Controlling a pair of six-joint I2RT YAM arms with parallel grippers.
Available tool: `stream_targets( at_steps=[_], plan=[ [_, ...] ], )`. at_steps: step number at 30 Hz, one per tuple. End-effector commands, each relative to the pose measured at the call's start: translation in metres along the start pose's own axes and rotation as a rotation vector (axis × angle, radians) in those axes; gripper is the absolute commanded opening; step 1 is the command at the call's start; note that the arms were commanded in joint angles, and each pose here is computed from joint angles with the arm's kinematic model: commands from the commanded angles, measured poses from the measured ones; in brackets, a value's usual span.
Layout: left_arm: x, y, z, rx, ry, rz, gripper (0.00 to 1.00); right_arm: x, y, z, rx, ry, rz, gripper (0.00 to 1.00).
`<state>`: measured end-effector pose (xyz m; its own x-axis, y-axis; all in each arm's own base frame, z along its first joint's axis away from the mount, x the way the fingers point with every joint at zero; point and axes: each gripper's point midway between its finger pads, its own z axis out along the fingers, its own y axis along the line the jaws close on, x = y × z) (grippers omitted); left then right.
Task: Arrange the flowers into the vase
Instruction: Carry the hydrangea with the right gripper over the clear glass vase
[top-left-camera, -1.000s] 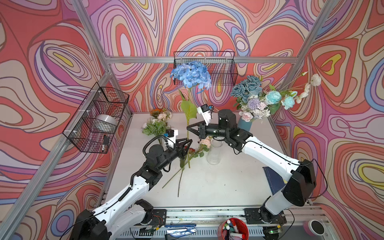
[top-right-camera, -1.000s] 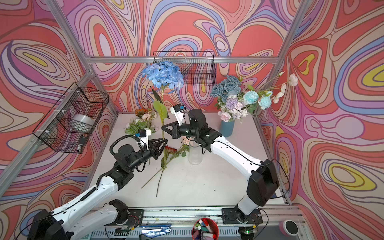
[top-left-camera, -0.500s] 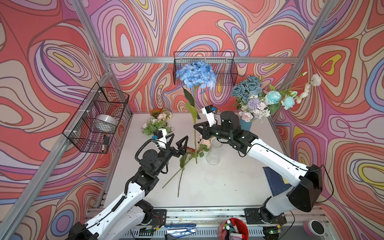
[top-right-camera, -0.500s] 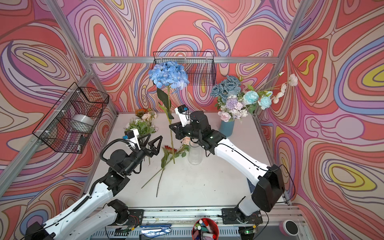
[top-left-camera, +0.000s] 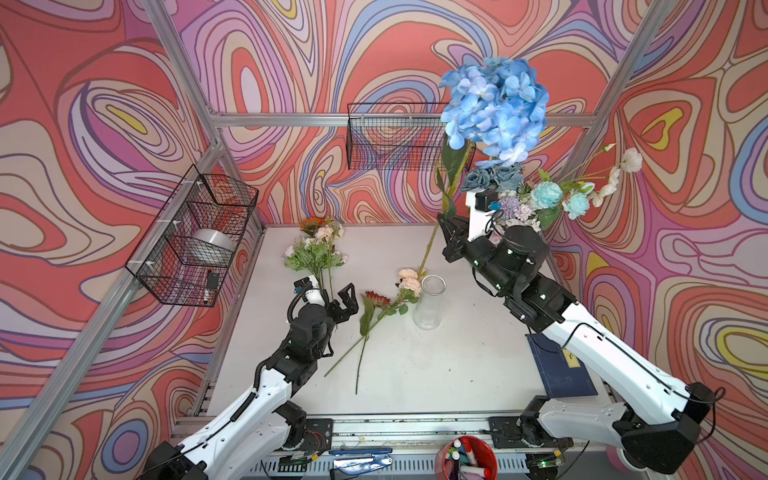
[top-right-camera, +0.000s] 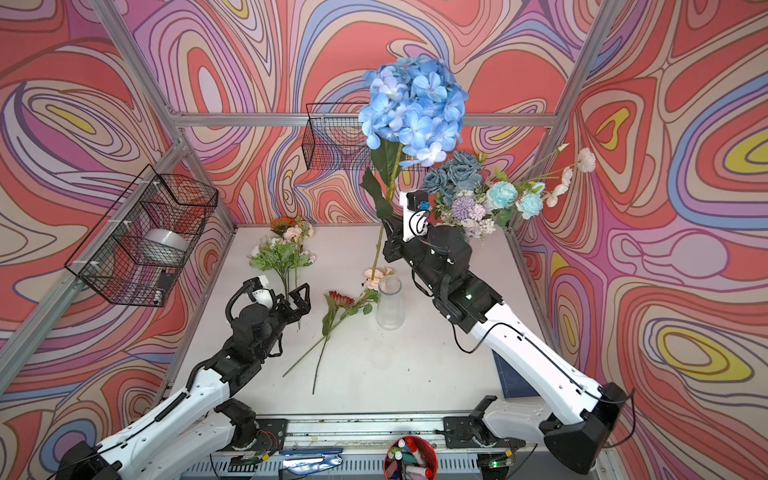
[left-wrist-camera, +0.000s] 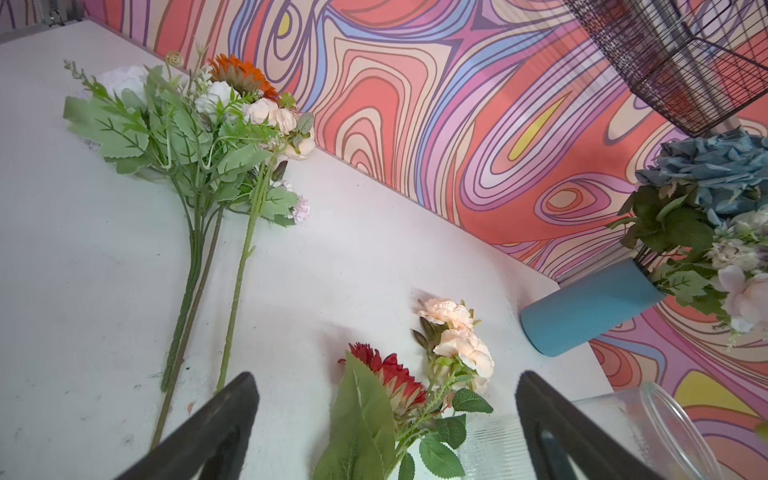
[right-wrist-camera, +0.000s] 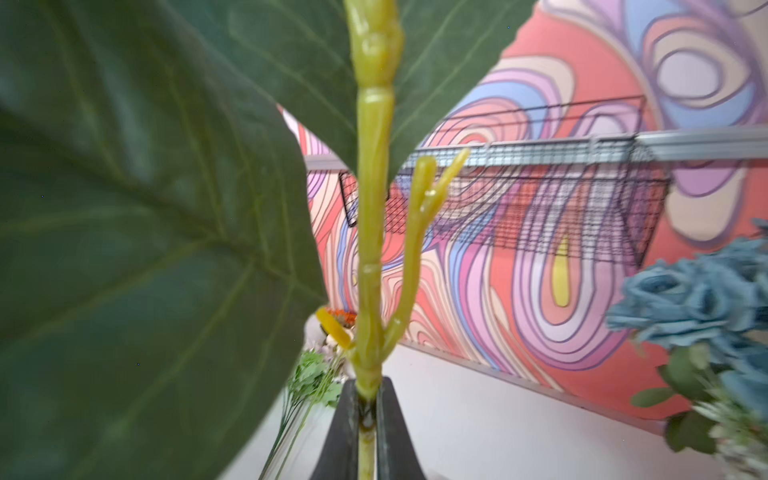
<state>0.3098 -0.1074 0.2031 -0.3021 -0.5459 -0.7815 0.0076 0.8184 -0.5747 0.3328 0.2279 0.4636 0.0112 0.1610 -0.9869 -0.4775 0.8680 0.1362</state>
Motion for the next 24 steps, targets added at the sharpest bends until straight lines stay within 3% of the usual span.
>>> stream_targets(
  at_steps=[1,10,24],
  plan=[
    [-0.002,-0.008,0.005,0.019,0.012,-0.017,1.0,0.004,-0.023,-0.002,0.126,-0.036,-0.031,0.0],
    [0.002,-0.021,0.013,0.06,0.056,0.006,1.0,0.053,-0.038,0.0,0.196,0.082,-0.058,0.0],
    [0.007,-0.021,0.013,0.07,0.075,0.004,1.0,0.183,-0.04,0.014,0.184,0.35,0.003,0.0]
  ],
)
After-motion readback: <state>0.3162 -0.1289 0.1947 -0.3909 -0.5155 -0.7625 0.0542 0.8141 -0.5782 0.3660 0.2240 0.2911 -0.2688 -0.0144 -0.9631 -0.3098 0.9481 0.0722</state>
